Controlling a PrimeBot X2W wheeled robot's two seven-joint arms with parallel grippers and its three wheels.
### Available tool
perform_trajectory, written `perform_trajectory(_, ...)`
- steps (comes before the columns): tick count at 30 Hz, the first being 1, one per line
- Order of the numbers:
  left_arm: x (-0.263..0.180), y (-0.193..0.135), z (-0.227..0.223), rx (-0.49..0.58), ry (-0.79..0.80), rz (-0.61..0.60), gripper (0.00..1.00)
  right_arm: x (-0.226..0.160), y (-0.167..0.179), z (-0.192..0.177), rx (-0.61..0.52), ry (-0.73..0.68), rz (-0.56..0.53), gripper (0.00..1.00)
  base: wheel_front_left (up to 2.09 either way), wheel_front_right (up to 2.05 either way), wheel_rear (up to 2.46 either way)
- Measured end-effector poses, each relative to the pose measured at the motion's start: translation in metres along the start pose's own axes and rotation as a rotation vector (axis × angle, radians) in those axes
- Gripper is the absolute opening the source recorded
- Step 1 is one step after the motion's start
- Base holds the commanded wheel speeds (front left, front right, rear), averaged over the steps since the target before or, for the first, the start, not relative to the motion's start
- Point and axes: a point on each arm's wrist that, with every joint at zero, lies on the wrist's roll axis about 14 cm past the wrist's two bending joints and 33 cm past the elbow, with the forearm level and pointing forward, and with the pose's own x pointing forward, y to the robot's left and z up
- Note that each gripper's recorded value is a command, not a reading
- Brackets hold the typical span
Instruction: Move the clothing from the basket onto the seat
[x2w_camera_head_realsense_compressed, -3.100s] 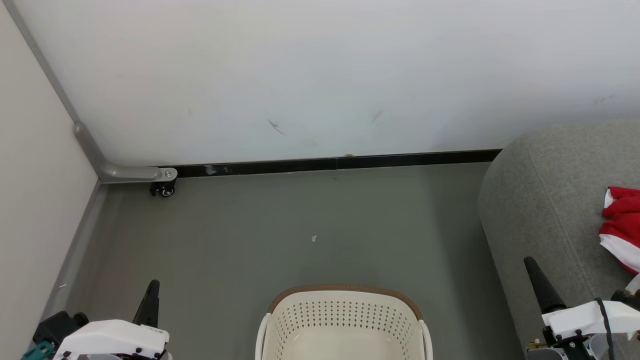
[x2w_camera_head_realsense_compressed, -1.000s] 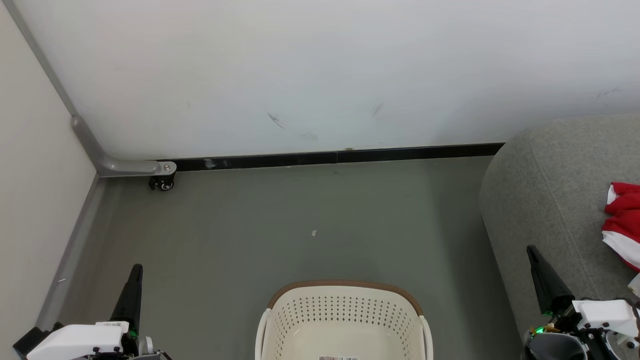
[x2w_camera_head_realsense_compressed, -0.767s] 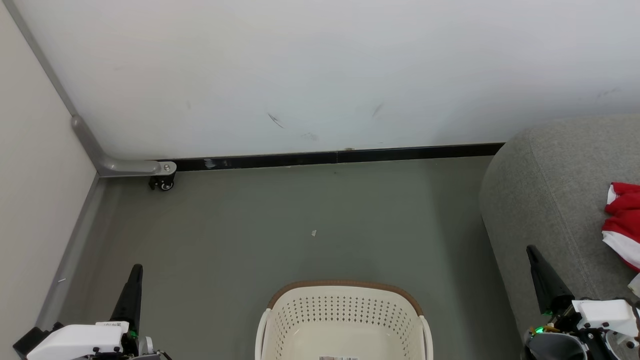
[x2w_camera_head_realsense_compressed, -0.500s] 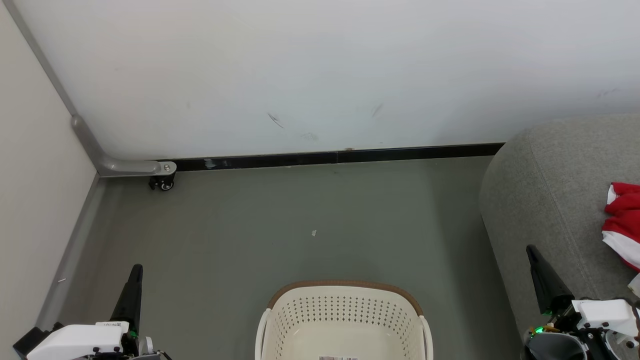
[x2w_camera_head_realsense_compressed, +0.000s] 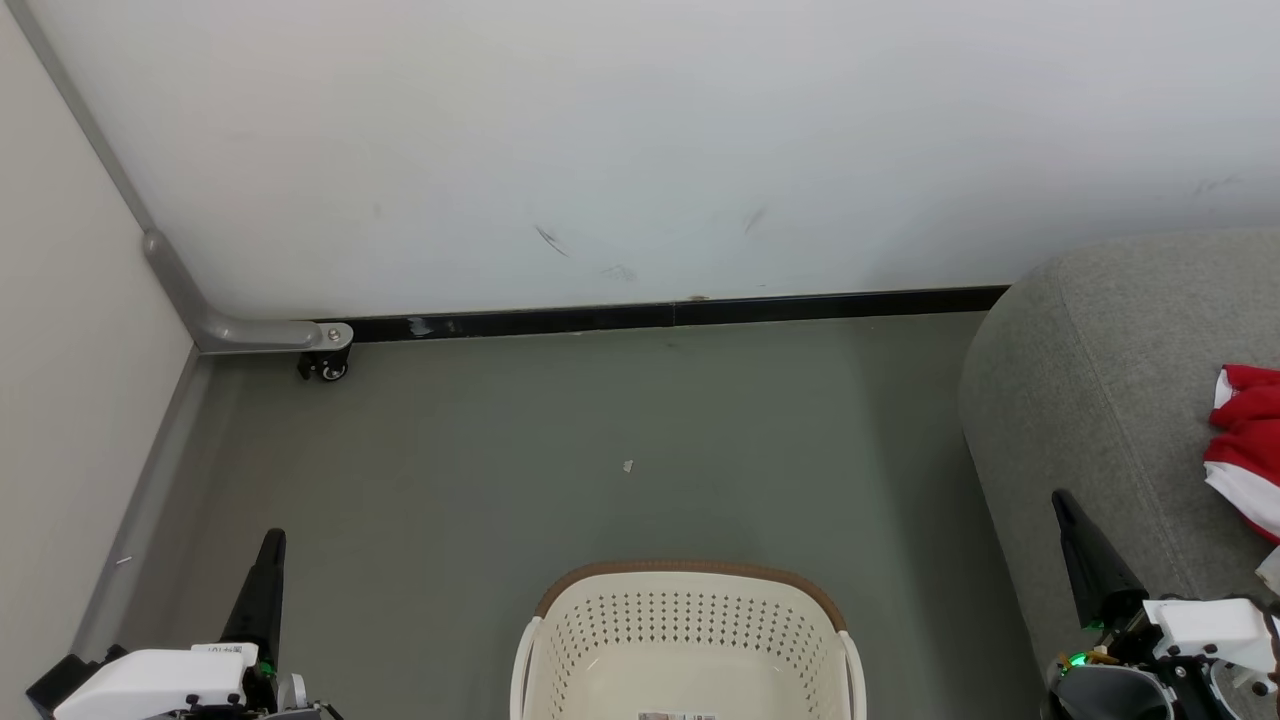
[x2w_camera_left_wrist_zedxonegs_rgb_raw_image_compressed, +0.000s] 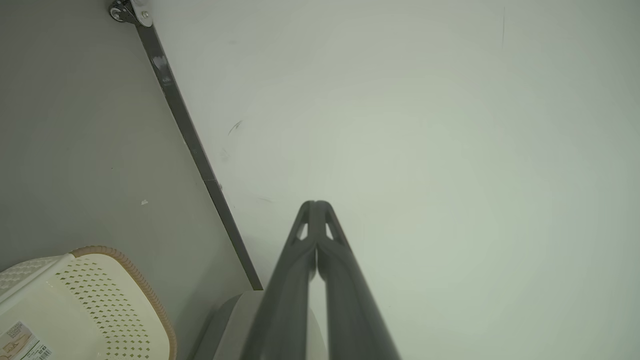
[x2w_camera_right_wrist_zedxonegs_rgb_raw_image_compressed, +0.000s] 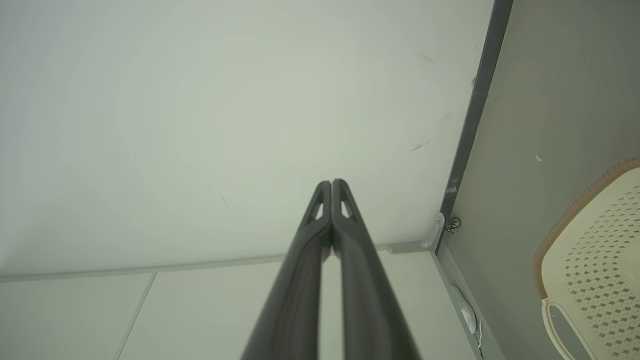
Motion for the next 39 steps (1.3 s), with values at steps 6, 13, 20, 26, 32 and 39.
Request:
perform_trajectory(6,0.0,0.0001,0.0,0.0,0.0,0.0,0.0,0.0,0.0,-0.0001,0.0,0.0,0.0,0.0,0.0,0.0,0.0)
perform_trajectory(13,-0.0001,0.0001,0.0,0.0,0.0,0.0,0.0,0.0,0.0001,-0.0002,0.0,0.0,0.0,0.0,0.0,0.0,0.0)
perform_trajectory(20,-0.0001,0.0002,0.0,0.0,0.0,0.001,0.0,0.0,0.0001,-0.0003,0.0,0.001,0.0,0.0,0.0,0.0,0.0)
perform_trajectory(26,-0.0001,0.0003,0.0,0.0,0.0,0.001,0.0,0.0,0.0001,-0.0004,0.0,0.001,0.0,0.0,0.0,0.0,0.0)
perform_trajectory(32,-0.0001,0.0004,0.0,0.0,0.0,0.001,0.0,0.0,0.0002,-0.0004,0.0,0.001,0.001,0.0,0.0,0.0,0.0)
perform_trajectory(39,-0.0001,0.0004,0.0,0.0,0.0,0.001,0.0,0.0,0.0002,-0.0001,0.0,-0.002,0.001,0.0,0.0,0.0,0.0)
